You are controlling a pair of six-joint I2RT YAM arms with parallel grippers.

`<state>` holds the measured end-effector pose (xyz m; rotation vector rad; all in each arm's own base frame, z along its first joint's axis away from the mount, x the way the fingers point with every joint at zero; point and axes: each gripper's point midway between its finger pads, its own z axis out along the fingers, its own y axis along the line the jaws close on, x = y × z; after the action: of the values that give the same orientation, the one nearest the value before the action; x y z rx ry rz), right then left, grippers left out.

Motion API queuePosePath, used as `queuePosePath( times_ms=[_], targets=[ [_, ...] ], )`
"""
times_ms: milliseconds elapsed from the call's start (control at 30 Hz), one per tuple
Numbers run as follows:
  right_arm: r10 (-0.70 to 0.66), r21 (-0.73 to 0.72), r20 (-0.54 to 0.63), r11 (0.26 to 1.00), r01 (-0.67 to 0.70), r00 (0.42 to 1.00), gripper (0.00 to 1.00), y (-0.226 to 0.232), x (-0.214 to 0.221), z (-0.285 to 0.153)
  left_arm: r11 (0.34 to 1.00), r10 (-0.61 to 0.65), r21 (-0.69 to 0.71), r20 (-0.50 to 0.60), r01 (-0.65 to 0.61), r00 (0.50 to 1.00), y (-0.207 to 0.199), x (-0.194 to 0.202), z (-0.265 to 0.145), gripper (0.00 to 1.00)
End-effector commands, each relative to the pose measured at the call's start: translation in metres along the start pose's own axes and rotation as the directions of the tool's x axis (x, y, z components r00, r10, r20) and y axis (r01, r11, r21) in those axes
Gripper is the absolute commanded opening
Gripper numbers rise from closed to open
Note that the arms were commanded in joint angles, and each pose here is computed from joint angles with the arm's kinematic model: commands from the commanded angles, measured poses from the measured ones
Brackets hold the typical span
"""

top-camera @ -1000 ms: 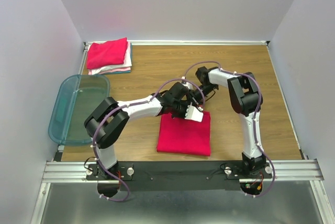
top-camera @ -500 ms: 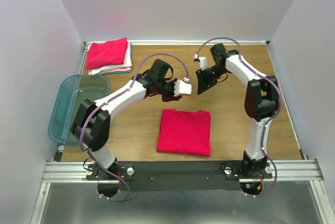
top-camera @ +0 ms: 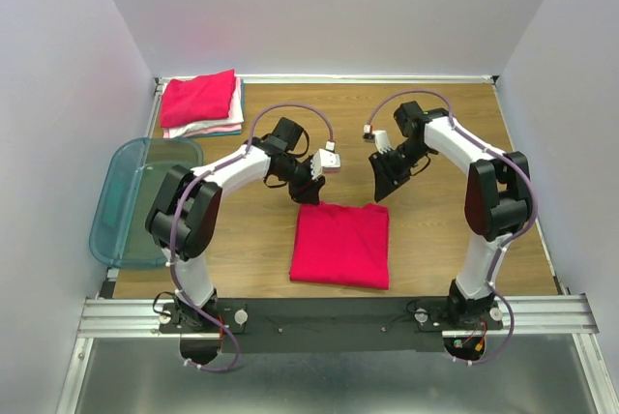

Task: Fold and stack the t-shirts
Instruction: Smooth out wrinkles on the folded tshirt

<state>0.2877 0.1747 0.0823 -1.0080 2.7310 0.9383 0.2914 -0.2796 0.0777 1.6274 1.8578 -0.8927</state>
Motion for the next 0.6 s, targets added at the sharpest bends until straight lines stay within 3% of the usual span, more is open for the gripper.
queuePosePath(
  times_ms=[0,100,267,567],
  targets=[
    [-0.006,-0.007,-0.016,1.0,0.006,1.0,0.42,0.001,0.007,0.006,0.997,-0.06,0.054,-0.018,0.061,0.998,-0.009,0.018,0.011,0.46],
    [-0.008,-0.012,-0.031,1.0,0.008,1.0,0.42,0.003,0.011,0.011,0.996,-0.065,0.052,-0.038,0.067,0.997,-0.009,0.026,0.013,0.43],
    [-0.024,-0.009,-0.059,1.0,0.023,0.998,0.41,0.005,0.019,0.02,0.994,-0.089,0.058,-0.076,0.093,0.993,-0.008,0.042,0.021,0.28],
    [-0.026,0.052,-0.087,0.998,0.03,0.996,0.42,-0.012,0.032,0.034,0.994,-0.091,0.053,-0.095,0.096,0.991,-0.008,0.052,0.026,0.27]
  ],
)
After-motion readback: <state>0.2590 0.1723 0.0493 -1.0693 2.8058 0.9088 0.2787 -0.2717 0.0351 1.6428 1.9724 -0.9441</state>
